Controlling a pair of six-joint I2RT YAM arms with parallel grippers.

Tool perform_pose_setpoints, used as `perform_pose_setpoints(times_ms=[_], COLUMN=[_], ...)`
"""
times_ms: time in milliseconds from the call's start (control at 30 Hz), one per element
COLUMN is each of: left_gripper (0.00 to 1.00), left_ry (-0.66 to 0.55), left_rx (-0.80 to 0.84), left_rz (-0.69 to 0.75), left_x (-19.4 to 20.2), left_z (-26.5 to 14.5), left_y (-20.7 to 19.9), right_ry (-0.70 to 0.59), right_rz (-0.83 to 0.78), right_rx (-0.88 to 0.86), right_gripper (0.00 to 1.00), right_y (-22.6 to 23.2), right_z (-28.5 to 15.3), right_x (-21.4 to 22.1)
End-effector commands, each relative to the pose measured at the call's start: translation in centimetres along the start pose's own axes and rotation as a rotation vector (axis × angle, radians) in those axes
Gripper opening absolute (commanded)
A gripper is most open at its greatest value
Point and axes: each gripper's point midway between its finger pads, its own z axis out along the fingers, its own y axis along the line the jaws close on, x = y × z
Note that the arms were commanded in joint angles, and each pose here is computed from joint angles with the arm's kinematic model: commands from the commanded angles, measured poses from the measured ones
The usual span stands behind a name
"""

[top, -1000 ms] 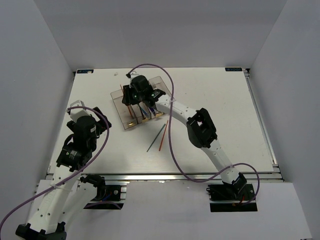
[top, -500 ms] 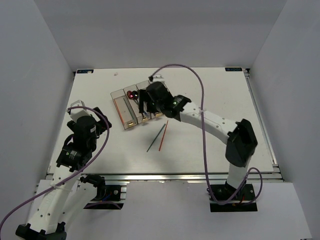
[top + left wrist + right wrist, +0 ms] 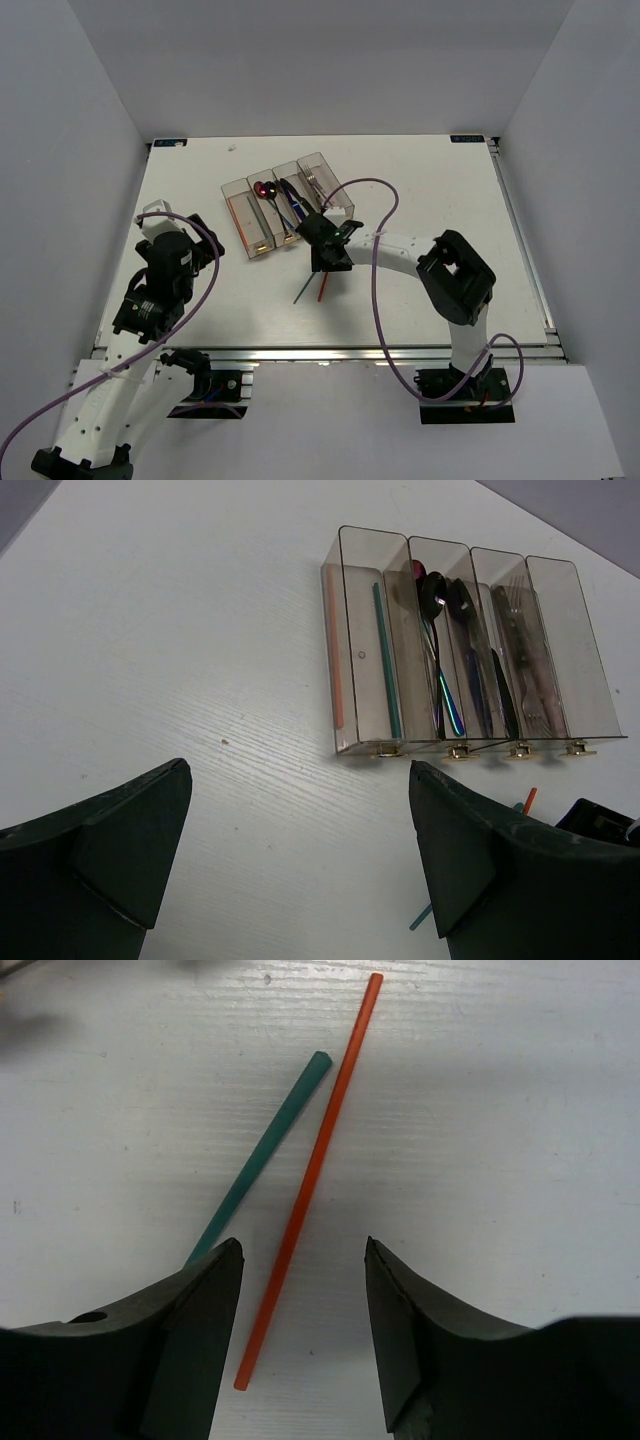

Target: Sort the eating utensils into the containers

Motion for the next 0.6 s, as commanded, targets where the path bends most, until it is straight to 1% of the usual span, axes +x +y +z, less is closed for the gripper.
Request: perform_pose_setpoints(times_ms=[0, 33, 67, 167, 233, 267, 400, 433, 467, 533, 567], left_gripper=[0.98, 0.98, 0.98, 0.98, 0.98, 0.98, 0.98, 0.98, 0.98, 0.98, 0.98], left_ry=[-0.008, -0.008, -0.006, -0.008, -0.011, -0.011, -0.017, -0.020, -0.022, -0.026, -0.025], left_rx=[0.025, 0.027, 0.025, 0.027, 0.028, 0.030, 0.034, 0.034, 0.034, 0.037, 0.040], left_rz=[-0.002, -0.002, -0.001, -0.001, -0.002, -0.003, -0.007, -0.008, -0.010, -0.013, -0.012], left_x=[-0.1, -0.1, 0.0, -0.1, -0.2, -0.1, -0.3, -0.4, -0.4, -0.5, -0.5], left_z=[0.0, 0.0, 0.0, 0.0, -0.1, -0.1, -0.3, -0.3, -0.4, -0.5, -0.5], left_y=[-0.4, -0.4, -0.4, -0.4, -0.4, -0.4, -0.4, -0.4, -0.4, -0.4, -0.5], right_ry=[-0.040, -0.038, -0.037, -0.011, -0.006, 0.006, 0.046, 0.057, 0.065, 0.091, 0.084], right_rz=[0.052, 0.053, 0.053, 0.059, 0.070, 0.069, 0.064, 0.061, 0.060, 0.059, 0.070], right_rx=[-0.023, -0.024, -0.023, 0.036, 0.032, 0.039, 0.065, 0.066, 0.069, 0.078, 0.068], right_gripper=[0.56, 0.55, 0.51, 0.49, 0.46, 0.42, 0.35, 0.28, 0.24, 0.22, 0.22], right_y=[1.4, 1.5, 1.5, 0.4, 0.2, -0.2, -0.9, -1.0, -1.2, -2.0, -2.1], right_z=[-0.2, -0.1, -0.1, 0.4, 0.6, 0.8, 1.5, 1.7, 1.9, 2.2, 2.1], right_x=[-1.5, -1.5, -1.5, -0.5, -0.2, 0.4, 1.7, 2.0, 2.3, 3.5, 3.3])
